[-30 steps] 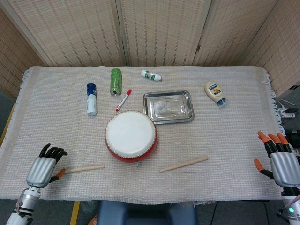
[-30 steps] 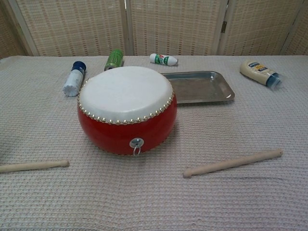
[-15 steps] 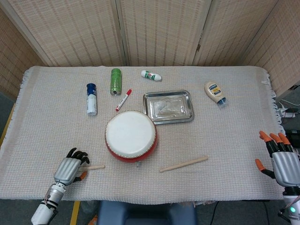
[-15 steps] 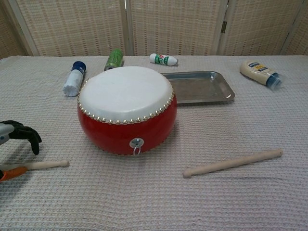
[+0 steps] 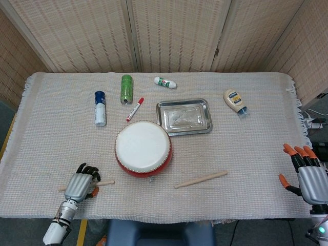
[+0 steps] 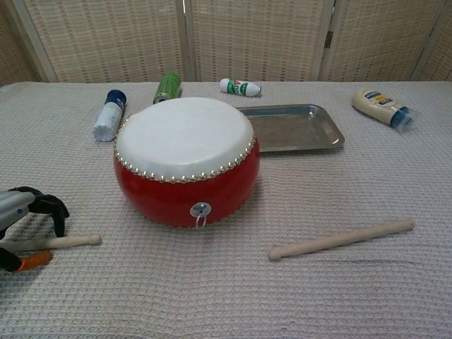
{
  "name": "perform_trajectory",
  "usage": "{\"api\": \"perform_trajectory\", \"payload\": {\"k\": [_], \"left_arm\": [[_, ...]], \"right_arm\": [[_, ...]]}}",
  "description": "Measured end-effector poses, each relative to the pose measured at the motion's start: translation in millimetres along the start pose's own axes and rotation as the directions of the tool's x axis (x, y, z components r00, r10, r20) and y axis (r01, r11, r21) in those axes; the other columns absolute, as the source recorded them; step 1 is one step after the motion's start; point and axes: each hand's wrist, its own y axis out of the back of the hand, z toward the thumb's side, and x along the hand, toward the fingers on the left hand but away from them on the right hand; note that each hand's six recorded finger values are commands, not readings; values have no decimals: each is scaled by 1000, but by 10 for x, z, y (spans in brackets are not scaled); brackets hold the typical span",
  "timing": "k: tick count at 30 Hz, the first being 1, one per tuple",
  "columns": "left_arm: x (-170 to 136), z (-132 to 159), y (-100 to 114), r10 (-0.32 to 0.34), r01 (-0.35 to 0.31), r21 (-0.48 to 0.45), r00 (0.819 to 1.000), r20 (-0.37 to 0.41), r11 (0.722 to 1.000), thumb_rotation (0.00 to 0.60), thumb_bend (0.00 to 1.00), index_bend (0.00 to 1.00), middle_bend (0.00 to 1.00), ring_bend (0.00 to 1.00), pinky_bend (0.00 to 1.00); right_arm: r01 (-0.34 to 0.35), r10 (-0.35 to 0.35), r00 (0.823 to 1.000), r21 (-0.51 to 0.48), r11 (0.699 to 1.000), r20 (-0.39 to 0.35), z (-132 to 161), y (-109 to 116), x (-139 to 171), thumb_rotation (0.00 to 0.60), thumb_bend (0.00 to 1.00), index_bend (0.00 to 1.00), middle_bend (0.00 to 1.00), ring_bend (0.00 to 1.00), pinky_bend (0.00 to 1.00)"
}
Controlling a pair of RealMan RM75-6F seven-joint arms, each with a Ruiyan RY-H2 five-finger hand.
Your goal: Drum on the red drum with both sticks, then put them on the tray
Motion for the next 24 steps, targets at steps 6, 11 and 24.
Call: {"api": "perform_trajectory", "payload": {"k": [6,11,24], "left_arm": [[20,2,-24,4,-4,-14,1000,-2,1000,600,400,540,252,168,80],[17,-4,5,21,-21,-53,1000,2,998,600,435,580,307,204,104],[-65,-246,437,176,-152,-547,984,-9,823,600,491,608,448,314,176]], "right_arm": [[-6,6,1000,-14,1000,-4,3,-1,3,600,242,63,193,0,39],[-3,3,1000,-18,1000,-6,7,15,6,600,242,63,193,0,39],[18,-19,1000,-21,1000,-16,58,75,48,600,242,65,194,0,39]]}}
